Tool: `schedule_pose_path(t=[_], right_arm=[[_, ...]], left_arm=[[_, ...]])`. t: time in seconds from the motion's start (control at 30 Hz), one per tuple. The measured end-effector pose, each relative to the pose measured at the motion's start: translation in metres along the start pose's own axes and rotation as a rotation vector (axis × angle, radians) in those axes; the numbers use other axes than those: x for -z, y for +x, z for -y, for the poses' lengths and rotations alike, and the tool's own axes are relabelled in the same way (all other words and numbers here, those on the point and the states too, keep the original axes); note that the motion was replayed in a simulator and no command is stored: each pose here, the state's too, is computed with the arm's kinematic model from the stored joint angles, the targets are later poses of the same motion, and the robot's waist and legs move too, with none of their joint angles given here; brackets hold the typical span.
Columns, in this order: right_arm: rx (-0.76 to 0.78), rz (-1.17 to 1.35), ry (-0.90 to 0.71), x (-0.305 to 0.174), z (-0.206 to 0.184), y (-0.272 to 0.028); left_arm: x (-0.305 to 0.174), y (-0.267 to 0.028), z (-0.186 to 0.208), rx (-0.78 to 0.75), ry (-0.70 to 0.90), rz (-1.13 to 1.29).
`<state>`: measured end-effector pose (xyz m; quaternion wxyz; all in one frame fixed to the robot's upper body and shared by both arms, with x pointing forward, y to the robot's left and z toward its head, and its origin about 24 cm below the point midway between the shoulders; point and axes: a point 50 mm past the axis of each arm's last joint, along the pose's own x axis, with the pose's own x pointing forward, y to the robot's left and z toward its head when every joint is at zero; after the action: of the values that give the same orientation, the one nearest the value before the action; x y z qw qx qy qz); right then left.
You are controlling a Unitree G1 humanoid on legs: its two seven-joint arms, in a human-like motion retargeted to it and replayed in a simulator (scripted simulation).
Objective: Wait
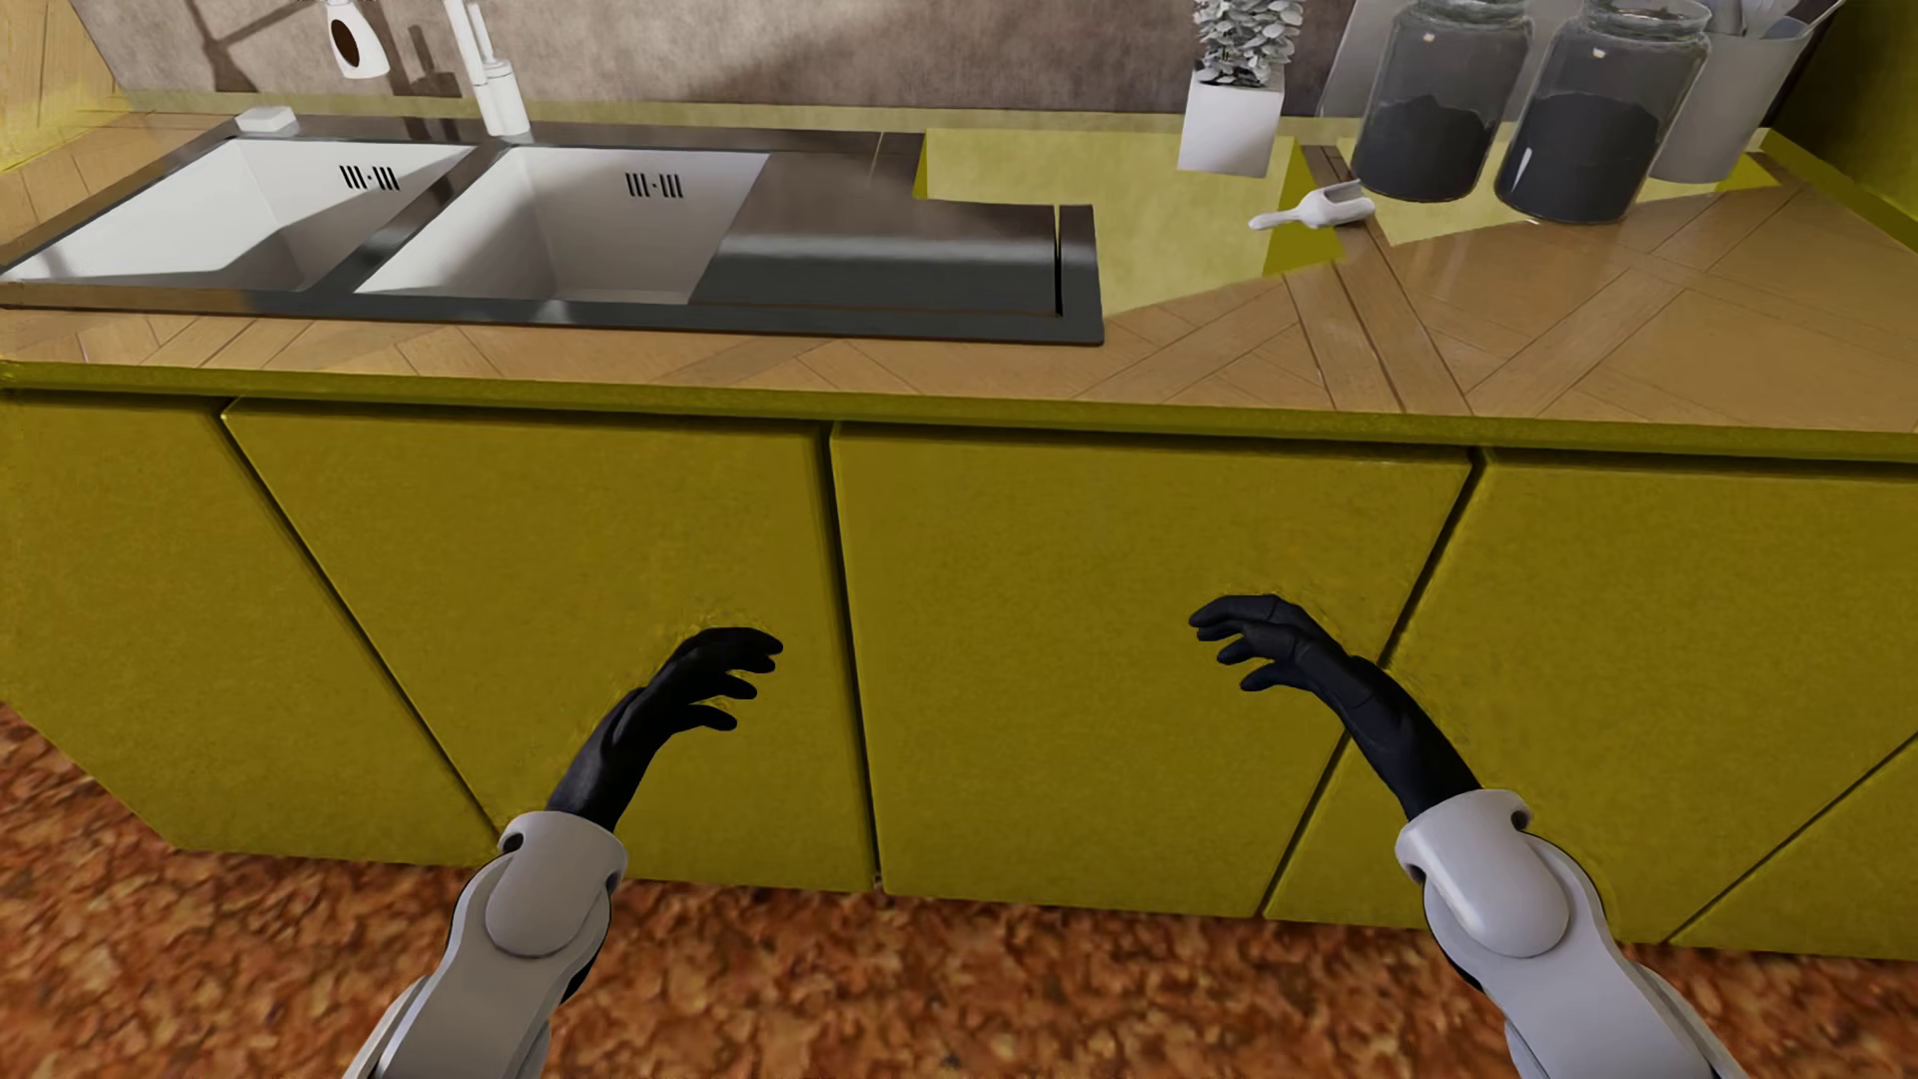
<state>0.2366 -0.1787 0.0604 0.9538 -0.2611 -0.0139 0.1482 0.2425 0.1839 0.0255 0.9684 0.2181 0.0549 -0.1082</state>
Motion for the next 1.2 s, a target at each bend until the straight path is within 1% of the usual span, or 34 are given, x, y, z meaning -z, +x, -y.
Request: schedule_pose_path(t=[0.1,0.23,0.4,0.63,0.73,0.87,1.03,1.2], right_arm=[[-0.024,-0.051,0.027,0.012,-0.011,0.0],[-0.015,-0.154,0.052,0.036,-0.015,0.003],[-0.138,-0.308,0.049,0.07,-0.047,-0.002],[-0.266,-0.398,0.017,0.088,-0.077,-0.001],[-0.268,-0.43,0.024,0.094,-0.08,-0.002],[-0.233,-0.456,0.066,0.099,-0.08,-0.008],[-0.218,-0.475,0.087,0.102,-0.08,-0.014],[-0.195,-0.469,0.098,0.101,-0.076,-0.014]], left_arm=[[0.021,-0.003,0.021,0.088,0.01,-0.089],[0.054,-0.01,0.037,0.155,0.028,-0.232],[0.069,-0.01,0.062,0.261,0.06,-0.305],[0.09,-0.012,0.083,0.36,0.117,-0.406],[0.095,-0.014,0.087,0.358,0.102,-0.437],[0.102,-0.02,0.088,0.3,0.014,-0.481],[0.106,-0.028,0.093,0.308,-0.001,-0.499],[0.102,-0.026,0.091,0.292,-0.015,-0.481]])
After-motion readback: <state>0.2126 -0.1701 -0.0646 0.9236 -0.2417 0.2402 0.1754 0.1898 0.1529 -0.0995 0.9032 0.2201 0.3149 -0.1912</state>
